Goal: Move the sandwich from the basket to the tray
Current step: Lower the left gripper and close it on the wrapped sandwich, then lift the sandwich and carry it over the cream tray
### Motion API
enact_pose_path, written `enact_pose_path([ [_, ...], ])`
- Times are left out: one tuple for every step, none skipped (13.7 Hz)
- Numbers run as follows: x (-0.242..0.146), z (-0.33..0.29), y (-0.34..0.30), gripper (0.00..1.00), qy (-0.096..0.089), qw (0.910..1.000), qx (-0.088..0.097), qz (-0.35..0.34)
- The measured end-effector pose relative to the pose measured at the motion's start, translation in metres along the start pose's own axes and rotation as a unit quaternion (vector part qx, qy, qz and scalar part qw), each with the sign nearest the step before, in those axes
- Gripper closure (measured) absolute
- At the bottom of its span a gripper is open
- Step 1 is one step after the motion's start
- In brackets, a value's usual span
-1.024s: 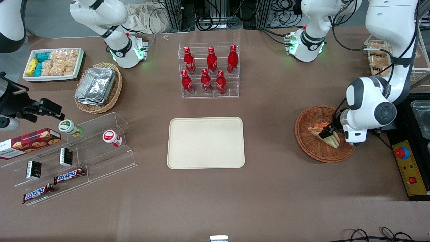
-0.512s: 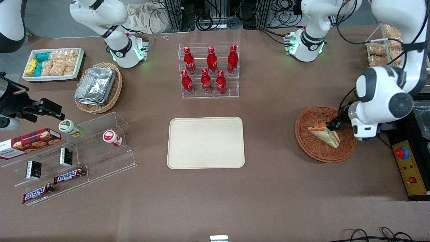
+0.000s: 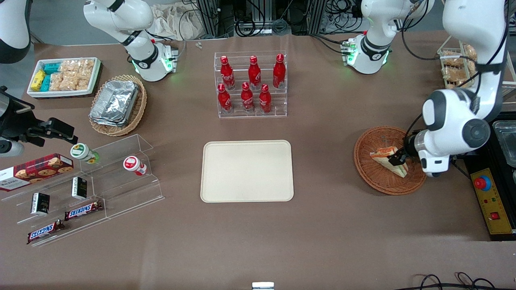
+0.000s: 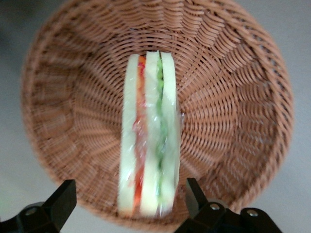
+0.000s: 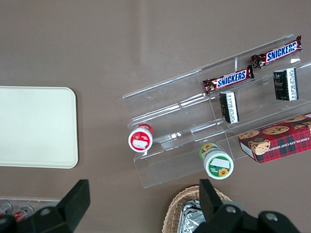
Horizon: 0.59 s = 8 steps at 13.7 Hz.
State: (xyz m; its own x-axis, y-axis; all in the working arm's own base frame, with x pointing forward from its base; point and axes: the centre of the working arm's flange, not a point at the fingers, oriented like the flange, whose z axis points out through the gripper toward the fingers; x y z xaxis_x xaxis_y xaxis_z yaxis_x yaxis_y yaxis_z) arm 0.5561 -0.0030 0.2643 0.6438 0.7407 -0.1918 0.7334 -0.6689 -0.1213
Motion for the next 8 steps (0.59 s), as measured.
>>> enact_pose_path([
  [0.003,0.013,0.003,0.00,0.000,1.0000,0.000,-0.001],
  [0.005,0.021,0.004,0.00,0.000,1.0000,0.000,-0.002],
  [0.006,0.026,0.004,0.00,-0.002,1.0000,0.001,-0.002],
  [0.006,0.027,0.004,0.07,-0.002,1.0000,0.001,-0.003],
  [0.006,0.026,0.004,0.07,-0.001,1.0000,0.000,-0.003],
  [0.006,0.025,0.005,0.14,0.000,1.0000,0.000,-0.003],
  [0.006,0.022,0.005,0.24,0.001,1.0000,-0.002,-0.002],
  [0.005,0.016,0.006,0.37,0.004,1.0000,-0.006,0.000],
])
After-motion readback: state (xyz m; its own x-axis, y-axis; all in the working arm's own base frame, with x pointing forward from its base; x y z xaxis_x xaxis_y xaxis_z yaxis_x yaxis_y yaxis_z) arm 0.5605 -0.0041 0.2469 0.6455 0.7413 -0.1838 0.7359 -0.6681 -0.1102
